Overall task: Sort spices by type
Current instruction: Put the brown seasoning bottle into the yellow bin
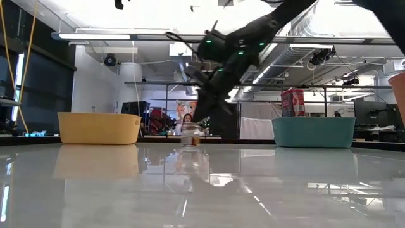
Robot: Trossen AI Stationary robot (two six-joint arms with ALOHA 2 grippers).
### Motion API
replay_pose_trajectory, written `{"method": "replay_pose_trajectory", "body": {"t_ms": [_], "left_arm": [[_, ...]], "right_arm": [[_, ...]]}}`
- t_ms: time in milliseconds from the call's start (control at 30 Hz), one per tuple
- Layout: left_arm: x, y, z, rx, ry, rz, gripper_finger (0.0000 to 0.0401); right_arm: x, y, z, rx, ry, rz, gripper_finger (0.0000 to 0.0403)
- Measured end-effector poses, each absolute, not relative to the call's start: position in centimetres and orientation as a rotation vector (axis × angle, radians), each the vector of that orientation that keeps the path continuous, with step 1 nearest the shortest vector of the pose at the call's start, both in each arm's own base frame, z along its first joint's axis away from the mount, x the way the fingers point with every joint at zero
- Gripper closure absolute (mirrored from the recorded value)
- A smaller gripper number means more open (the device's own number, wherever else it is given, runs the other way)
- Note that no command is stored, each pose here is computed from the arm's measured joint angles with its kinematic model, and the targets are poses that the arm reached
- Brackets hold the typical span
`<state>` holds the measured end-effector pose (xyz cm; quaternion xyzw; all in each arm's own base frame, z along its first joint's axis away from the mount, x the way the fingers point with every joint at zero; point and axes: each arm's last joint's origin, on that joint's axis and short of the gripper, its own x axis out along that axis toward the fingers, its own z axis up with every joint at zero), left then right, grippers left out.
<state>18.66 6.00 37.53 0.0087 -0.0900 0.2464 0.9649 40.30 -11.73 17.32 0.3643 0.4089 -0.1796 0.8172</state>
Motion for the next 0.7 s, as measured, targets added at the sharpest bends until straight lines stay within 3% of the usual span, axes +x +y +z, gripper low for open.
{"method": "replay_pose_trajectory", "body": {"t_ms": [300,700], "left_arm": [[18.2,5.7,37.9,0.017,-0.202,0.491,0.0313],[17.1,5.2,37.7,0.012,-0.144,0.51,0.0313]], "right_arm": [[46.7,-12.3,17.4,0.727,0.864,-0.239,0.0403],[51.3,-9.3,17.4,0.622,0.887,-0.026,0.0403]]}}
